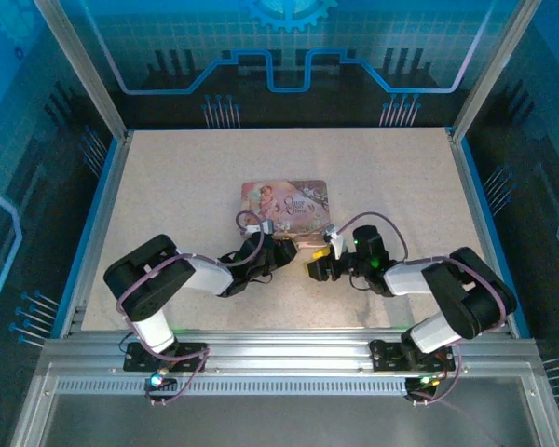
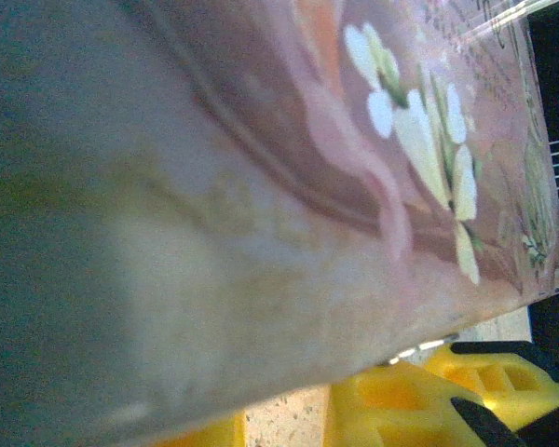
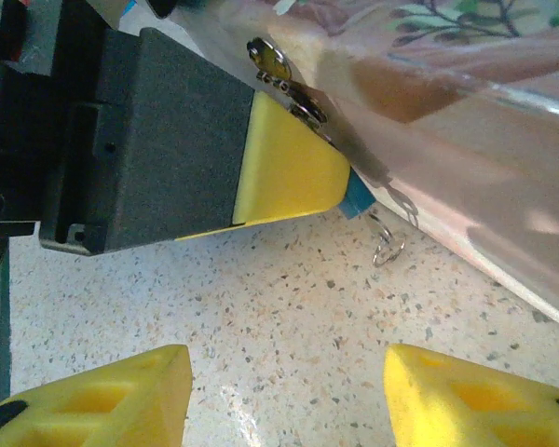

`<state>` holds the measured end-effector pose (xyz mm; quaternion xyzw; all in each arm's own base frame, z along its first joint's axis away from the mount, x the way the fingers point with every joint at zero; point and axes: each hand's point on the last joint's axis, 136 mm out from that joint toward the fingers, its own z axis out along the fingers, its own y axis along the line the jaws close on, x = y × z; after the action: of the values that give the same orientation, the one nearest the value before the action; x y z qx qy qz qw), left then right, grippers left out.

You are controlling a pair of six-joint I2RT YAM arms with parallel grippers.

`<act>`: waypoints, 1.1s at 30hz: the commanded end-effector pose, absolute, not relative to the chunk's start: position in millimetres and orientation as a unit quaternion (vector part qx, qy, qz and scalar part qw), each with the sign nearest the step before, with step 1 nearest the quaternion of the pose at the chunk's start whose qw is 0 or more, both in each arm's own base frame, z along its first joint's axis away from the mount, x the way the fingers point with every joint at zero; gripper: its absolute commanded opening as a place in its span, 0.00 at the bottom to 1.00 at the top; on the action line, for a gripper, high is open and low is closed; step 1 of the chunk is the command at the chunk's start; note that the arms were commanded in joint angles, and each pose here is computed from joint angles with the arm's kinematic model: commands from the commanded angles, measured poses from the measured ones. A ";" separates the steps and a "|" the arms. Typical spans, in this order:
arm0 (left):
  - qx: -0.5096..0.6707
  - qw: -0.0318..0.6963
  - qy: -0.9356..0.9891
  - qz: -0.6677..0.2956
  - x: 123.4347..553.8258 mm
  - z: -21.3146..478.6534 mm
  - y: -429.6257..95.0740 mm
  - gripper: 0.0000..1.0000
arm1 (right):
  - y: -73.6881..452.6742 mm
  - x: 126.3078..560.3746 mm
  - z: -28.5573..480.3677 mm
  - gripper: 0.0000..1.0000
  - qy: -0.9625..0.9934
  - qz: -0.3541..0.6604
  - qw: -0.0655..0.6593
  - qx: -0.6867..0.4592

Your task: Unlock a padlock with a key

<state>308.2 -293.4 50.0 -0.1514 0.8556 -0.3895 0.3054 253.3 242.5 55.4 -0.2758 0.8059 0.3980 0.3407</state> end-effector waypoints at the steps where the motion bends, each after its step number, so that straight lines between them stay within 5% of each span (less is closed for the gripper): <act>1: -0.152 0.300 0.831 -0.442 311.5 83.4 -309.7 0.22 | 251.4 262.5 68.8 0.56 0.777 0.409 0.370 -0.303; 33: -0.158 0.274 0.823 -0.472 309.0 96.3 -318.1 0.21 | 261.2 295.2 53.3 0.46 0.747 0.424 0.392 -0.329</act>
<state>307.5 -295.0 57.2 -0.1728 0.8521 -0.4066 0.2806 281.1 257.0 41.3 -0.3219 0.7673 0.4183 0.3642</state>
